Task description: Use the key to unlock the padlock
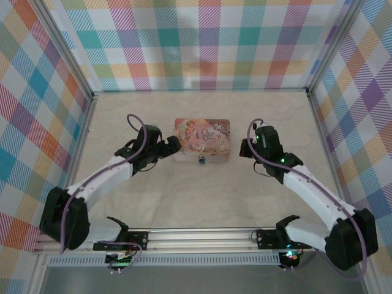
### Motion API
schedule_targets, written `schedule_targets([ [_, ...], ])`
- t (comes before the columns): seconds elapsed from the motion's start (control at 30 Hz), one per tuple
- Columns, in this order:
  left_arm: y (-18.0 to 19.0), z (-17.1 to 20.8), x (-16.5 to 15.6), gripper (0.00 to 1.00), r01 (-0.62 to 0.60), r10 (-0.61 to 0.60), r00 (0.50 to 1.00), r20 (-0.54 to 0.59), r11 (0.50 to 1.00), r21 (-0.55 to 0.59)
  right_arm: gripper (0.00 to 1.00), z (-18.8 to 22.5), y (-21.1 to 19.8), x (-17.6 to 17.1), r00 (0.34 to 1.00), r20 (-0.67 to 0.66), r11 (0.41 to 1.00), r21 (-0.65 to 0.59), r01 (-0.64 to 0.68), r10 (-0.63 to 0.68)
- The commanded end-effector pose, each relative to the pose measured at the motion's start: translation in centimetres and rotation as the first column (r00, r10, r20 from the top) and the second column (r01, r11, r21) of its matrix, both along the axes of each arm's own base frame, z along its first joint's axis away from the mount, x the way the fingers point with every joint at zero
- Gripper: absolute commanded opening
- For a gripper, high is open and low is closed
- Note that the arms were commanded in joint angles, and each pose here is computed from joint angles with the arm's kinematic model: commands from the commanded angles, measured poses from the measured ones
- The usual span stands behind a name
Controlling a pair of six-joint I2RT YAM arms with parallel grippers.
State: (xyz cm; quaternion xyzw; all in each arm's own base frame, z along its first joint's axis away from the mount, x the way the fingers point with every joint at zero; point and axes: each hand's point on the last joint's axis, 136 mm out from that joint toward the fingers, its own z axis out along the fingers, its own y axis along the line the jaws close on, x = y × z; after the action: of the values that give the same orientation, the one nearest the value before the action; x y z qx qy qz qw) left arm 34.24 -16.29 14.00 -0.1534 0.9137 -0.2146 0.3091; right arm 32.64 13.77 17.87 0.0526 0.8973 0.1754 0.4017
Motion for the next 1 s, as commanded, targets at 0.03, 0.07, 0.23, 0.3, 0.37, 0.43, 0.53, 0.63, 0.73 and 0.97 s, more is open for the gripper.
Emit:
schedule_targets([
  [0.03, -1.5, 1.8, 4.3, 0.99, 0.051, -0.047, 0.996, 0.077, 0.997, -0.056, 0.00, 0.1, -1.9, 4.0, 0.996, 0.017, 0.996, -0.037, 0.084, -0.083],
  [0.07, -1.6, 1.7, 5.1, 0.99, 0.052, -0.047, 0.996, 0.079, 0.997, -0.059, 0.00, -0.2, -1.9, 4.8, 0.996, 0.011, 0.995, -0.036, 0.089, -0.089],
  [0.23, -2.7, 0.0, 8.3, 0.99, 0.065, -0.060, 0.996, 0.065, 0.995, -0.073, 0.00, -1.8, -0.9, 8.6, 0.996, -0.030, 0.996, -0.046, 0.078, -0.079],
  [0.3, -3.3, -0.2, 9.2, 0.99, 0.076, -0.071, 0.995, 0.065, 0.994, -0.085, 0.00, -2.7, -0.2, 9.7, 0.996, -0.058, 0.997, -0.043, 0.064, -0.067],
  [0.37, -3.9, -0.5, 9.8, 0.99, 0.089, -0.083, 0.995, 0.059, 0.991, -0.095, 0.00, -3.6, 0.4, 10.6, 0.995, -0.082, 0.998, -0.041, 0.053, -0.056],
  [0.43, -4.4, -0.8, 10.3, 0.98, 0.099, -0.095, 0.994, 0.051, 0.990, -0.104, 0.00, -4.8, 0.9, 11.2, 0.992, -0.112, 0.998, -0.037, 0.048, -0.052],
  [0.53, -4.9, -1.2, 10.6, 0.98, 0.111, -0.107, 0.994, 0.039, 0.987, -0.121, 0.00, -6.3, 1.7, 11.5, 0.988, -0.149, 0.999, -0.020, 0.032, -0.034],
  [0.63, -5.5, -1.4, 10.6, 0.97, 0.126, -0.123, 0.992, 0.034, 0.981, -0.149, 0.00, -7.4, 2.6, 11.1, 0.985, -0.174, 1.000, -0.009, 0.005, -0.007],
  [0.73, -6.2, -1.5, 10.4, 0.96, 0.144, -0.140, 0.990, 0.035, 0.974, -0.173, 0.00, -8.2, 3.9, 10.3, 0.982, -0.187, 0.999, -0.013, -0.032, 0.029],
  [0.97, -8.1, -1.4, 9.2, 0.95, 0.205, -0.201, 0.979, 0.037, 0.961, -0.187, 0.00, -9.0, 4.6, 6.9, 0.980, -0.191, 0.998, -0.008, -0.057, 0.054],
])
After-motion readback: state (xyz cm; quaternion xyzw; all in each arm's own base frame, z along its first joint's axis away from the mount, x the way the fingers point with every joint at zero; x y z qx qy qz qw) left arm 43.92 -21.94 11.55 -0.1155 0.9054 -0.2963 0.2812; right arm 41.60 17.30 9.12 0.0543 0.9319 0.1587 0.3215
